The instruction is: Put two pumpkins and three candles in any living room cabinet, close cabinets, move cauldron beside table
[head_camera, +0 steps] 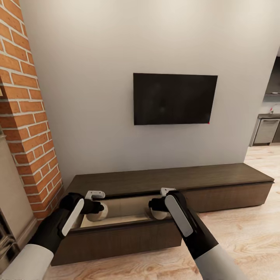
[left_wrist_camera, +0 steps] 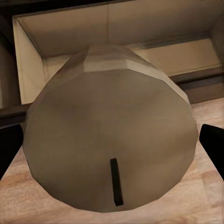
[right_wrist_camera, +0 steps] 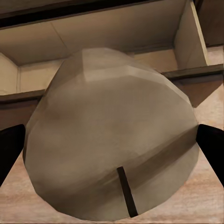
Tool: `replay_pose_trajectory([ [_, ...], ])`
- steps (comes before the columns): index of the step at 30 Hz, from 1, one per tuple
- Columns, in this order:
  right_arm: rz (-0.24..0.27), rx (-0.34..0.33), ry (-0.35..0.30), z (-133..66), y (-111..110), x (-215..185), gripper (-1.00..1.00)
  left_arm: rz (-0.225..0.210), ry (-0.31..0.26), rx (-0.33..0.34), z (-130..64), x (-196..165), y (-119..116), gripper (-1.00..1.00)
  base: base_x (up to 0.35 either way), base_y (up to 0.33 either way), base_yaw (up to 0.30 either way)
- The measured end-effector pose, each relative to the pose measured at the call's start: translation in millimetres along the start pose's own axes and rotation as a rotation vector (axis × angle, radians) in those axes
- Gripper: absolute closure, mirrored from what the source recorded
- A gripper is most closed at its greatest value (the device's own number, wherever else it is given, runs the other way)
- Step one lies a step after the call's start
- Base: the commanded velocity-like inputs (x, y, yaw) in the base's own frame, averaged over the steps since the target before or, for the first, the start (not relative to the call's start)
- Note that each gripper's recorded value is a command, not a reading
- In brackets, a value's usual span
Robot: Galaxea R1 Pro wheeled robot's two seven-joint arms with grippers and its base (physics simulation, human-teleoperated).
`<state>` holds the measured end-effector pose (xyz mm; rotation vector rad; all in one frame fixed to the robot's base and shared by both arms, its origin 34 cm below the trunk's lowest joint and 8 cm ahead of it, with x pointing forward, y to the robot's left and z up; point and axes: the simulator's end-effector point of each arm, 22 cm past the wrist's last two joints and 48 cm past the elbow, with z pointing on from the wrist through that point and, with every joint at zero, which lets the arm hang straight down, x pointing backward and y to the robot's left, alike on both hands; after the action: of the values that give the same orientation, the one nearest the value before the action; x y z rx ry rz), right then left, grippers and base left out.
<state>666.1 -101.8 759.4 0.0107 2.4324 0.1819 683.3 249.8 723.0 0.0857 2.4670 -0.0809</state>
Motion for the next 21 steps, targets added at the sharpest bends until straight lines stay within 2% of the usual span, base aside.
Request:
replay_pose_trajectory([
  [3, -0.003, 0.036, 0.045, 15.2, -1.9, -2.3, 1.0, -0.003, 0.001, 0.022, 1.2, -0.3, -12.4, 1.0, 0.0, 0.0, 0.0],
  [9, 0.028, 0.075, 0.052, 28.7, -9.6, -10.9, 1.0, 0.002, 0.003, 0.026, 2.2, 0.3, -18.1, 1.0, 0.0, 0.0, 0.0],
  [21, 0.039, 0.077, 0.058, 32.4, -8.7, -9.9, 1.0, 0.002, 0.004, 0.027, 2.2, 0.4, -19.0, 1.0, 0.078, 0.0, 0.0],
])
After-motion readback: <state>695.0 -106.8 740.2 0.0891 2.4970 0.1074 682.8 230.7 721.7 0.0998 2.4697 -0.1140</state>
